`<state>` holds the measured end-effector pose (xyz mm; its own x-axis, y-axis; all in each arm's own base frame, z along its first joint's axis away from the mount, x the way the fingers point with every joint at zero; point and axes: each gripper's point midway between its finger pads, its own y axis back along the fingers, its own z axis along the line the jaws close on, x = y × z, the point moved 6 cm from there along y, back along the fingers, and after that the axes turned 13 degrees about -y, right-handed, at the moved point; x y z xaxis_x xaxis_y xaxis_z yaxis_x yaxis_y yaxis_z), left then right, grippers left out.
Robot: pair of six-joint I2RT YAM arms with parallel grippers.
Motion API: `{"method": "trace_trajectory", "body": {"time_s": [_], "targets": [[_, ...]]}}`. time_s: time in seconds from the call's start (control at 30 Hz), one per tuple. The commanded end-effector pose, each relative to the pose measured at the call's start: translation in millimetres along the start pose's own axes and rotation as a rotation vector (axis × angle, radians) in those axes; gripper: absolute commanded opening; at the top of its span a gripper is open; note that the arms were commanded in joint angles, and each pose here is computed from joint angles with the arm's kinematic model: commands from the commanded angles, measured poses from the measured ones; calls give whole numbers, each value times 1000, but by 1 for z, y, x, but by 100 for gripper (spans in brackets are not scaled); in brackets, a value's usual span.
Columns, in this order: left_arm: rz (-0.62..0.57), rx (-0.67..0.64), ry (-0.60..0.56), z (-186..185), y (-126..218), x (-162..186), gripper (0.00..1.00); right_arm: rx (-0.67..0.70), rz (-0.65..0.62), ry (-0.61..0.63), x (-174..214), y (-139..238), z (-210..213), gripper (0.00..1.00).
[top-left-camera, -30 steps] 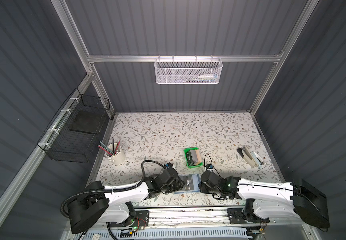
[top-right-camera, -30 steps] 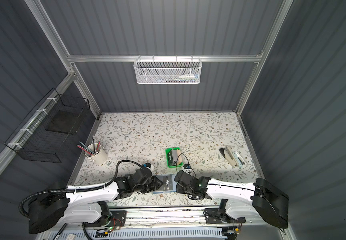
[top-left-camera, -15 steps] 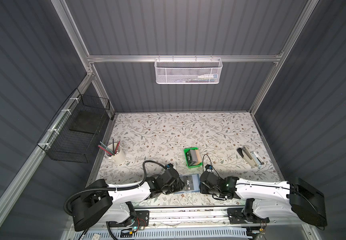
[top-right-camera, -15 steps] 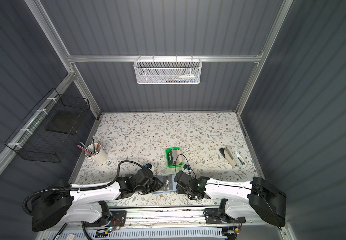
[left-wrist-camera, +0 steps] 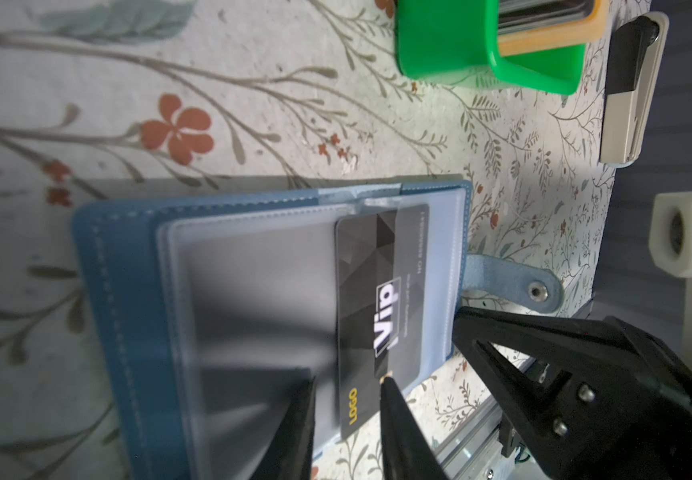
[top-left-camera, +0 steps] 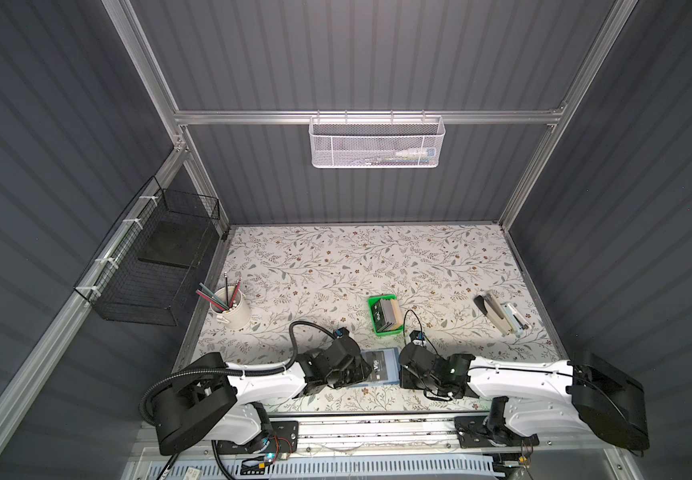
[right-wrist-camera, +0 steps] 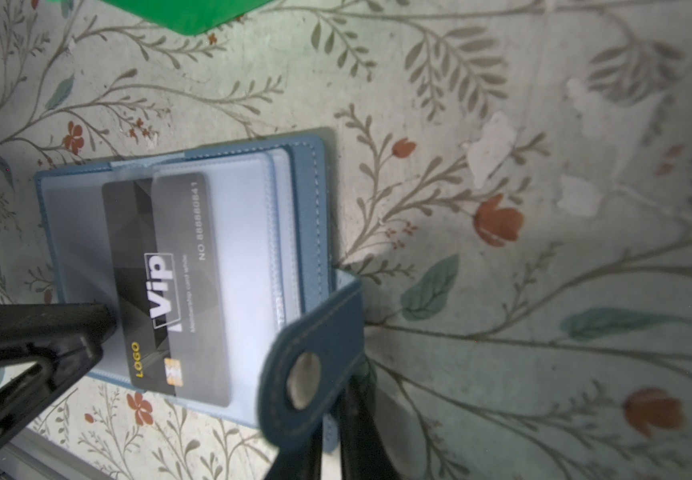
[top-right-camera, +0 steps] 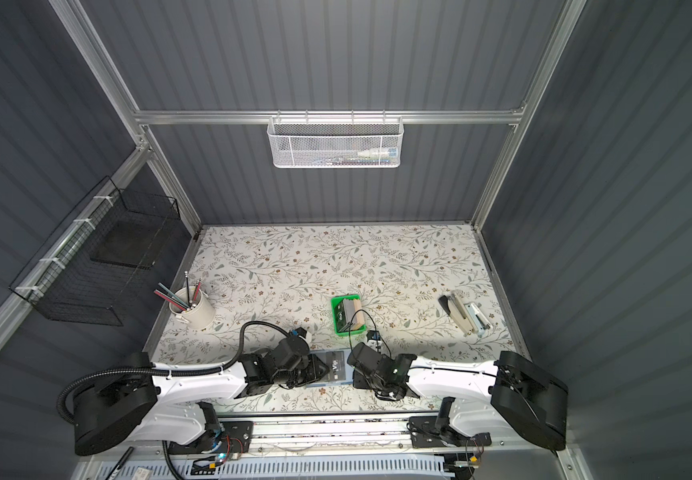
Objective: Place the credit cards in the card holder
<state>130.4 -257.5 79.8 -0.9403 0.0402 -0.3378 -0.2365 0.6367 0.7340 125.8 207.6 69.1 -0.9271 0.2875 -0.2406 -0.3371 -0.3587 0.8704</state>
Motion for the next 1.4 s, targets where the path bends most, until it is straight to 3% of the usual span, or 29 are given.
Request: {"method": "trace_trajectory", "body": {"time_s": [0.0, 1.37], "targets": [[17, 9, 13, 0, -4, 3, 29, 34, 10, 9, 4, -3, -10, 11], [14, 93, -13, -24, -21, -7, 20, 38, 9, -5, 5, -4, -14, 7]]}}
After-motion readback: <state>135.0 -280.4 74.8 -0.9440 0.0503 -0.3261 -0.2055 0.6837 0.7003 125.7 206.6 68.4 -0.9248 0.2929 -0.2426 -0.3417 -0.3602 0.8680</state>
